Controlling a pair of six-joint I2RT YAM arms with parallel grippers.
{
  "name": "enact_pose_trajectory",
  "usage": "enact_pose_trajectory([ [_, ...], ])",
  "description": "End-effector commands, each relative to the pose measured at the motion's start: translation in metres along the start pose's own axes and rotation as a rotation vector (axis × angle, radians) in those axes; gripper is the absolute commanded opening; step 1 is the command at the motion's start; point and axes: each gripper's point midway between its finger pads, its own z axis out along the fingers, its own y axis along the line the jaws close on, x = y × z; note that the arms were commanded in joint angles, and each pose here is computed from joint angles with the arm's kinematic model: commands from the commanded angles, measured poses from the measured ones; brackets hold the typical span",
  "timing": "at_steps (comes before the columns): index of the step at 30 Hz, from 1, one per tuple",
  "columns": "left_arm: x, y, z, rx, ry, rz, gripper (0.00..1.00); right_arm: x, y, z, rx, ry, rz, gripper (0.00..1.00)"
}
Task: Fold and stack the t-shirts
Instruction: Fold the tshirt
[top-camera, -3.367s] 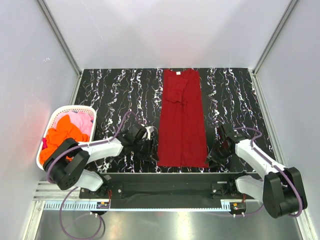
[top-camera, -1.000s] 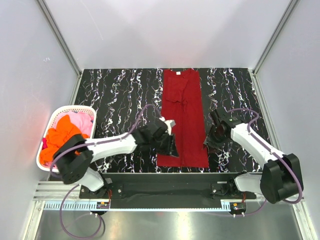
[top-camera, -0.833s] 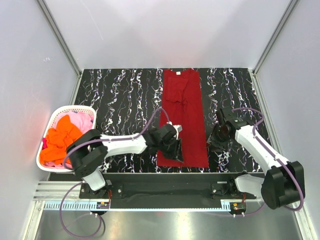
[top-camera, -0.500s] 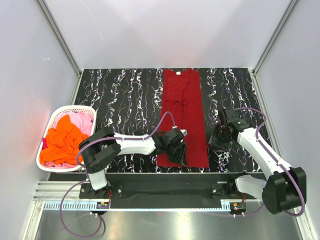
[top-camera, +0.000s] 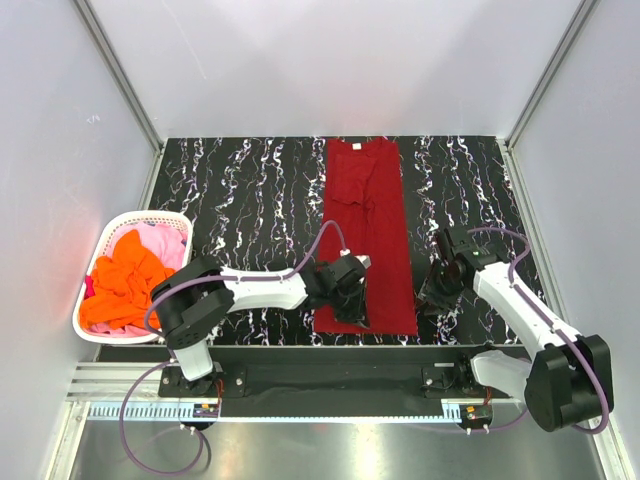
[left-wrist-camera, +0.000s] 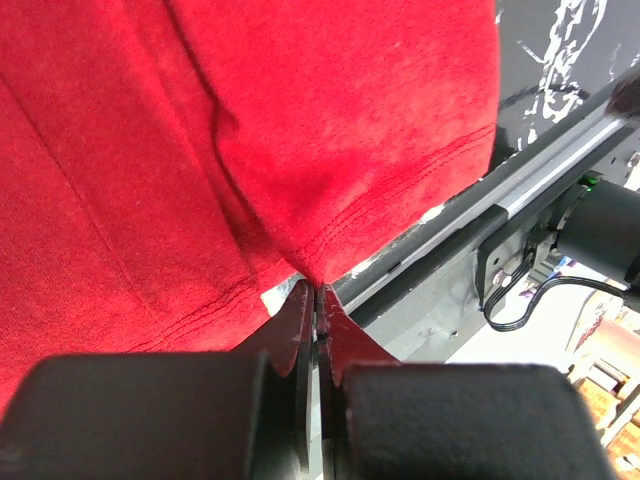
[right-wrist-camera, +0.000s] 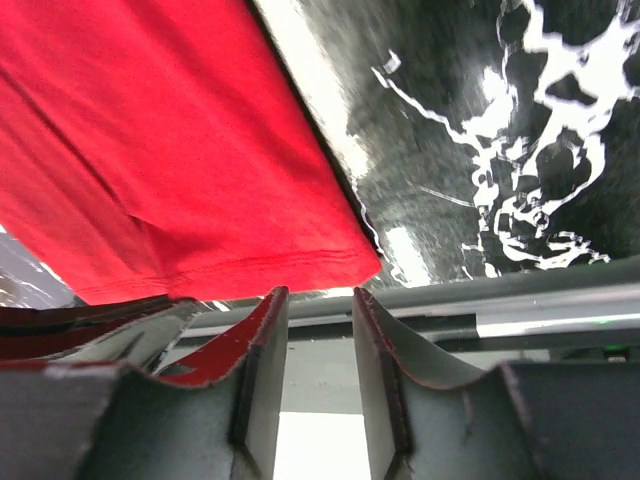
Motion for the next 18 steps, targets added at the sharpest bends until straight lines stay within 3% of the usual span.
enact_pose_trajectory([
  [1,0.006,-0.002,0.005,0.004,0.0,-0.011,0.0,0.009,0.003,0.004,-0.036,0.03,0.036,0.37],
  [9,0.018,0.004,0.013,-0.02,0.03,-0.018,0.0,0.018,0.009,0.015,-0.088,0.075,0.066,0.24],
  [18,0.023,0.014,0.012,-0.053,0.026,-0.017,0.0,0.021,-0.001,0.041,-0.038,0.107,0.09,0.22],
])
